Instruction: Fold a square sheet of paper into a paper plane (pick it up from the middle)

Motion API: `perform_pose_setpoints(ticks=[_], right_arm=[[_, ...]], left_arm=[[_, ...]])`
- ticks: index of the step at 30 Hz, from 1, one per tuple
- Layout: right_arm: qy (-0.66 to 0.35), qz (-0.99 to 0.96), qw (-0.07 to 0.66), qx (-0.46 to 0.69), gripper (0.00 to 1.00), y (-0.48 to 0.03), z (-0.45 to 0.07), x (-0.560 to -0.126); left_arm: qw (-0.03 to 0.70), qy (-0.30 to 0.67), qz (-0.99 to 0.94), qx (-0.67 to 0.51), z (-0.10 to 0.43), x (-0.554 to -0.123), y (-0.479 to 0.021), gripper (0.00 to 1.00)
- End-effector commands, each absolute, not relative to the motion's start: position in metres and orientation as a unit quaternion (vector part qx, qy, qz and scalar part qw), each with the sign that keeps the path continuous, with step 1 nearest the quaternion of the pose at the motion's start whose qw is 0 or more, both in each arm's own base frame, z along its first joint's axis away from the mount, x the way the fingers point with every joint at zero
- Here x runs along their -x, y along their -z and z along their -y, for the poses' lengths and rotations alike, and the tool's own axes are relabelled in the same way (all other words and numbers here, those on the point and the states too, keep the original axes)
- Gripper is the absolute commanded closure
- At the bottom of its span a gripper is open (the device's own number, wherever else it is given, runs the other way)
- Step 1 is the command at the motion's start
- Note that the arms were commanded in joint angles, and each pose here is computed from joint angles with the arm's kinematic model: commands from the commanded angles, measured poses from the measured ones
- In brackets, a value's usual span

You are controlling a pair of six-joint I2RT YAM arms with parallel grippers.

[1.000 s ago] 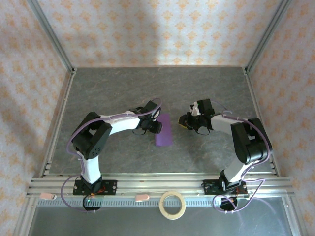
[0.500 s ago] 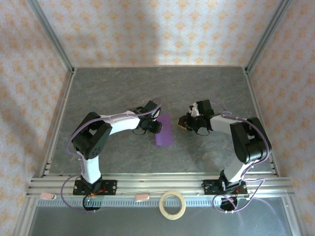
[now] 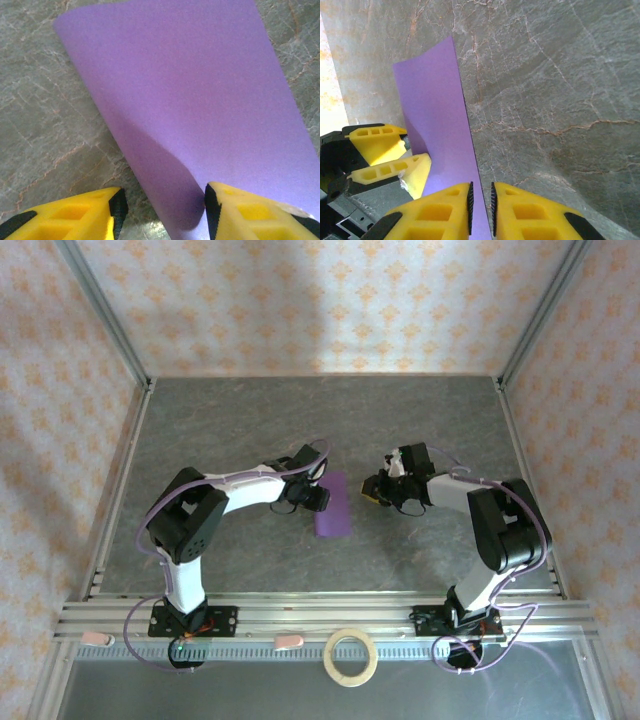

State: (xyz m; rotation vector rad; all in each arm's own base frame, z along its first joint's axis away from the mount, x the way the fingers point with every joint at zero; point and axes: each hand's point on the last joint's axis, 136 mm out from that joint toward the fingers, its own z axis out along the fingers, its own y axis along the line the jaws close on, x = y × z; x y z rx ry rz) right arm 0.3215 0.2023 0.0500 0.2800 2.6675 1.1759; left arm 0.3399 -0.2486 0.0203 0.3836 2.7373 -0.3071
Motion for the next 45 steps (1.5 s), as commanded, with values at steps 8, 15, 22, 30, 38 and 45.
perform_pose_setpoints(ticks=[8, 15, 22, 30, 38, 45], right_arm=[[-0.415, -0.902, 0.094, -0.070, 0.80, -0.051, -0.224, -0.315], [-0.423, -0.902, 0.072, -0.045, 0.81, -0.046, -0.248, -0.305], [-0.418, -0.906, 0.055, -0.040, 0.95, -0.038, -0.259, -0.301], [-0.372, -0.924, 0.045, -0.079, 0.99, -0.014, -0.246, -0.293], [-0.382, -0.917, 0.051, -0.100, 0.99, -0.012, -0.246, -0.289], [-0.384, -0.917, 0.045, -0.103, 0.99, -0.010, -0.248, -0.285]], left_arm=[[0.175, 0.058, -0.971, -0.149, 0.232, -0.351, -0.005, 0.45], [0.183, 0.069, -0.970, -0.146, 0.236, -0.353, -0.011, 0.45], [0.182, 0.080, -0.970, -0.141, 0.238, -0.351, -0.011, 0.45], [0.215, 0.123, -0.965, -0.084, 0.245, -0.359, -0.042, 0.41], [0.244, 0.242, -0.939, 0.026, 0.260, -0.352, -0.077, 0.34], [0.226, 0.247, -0.942, 0.034, 0.264, -0.344, -0.064, 0.31]])
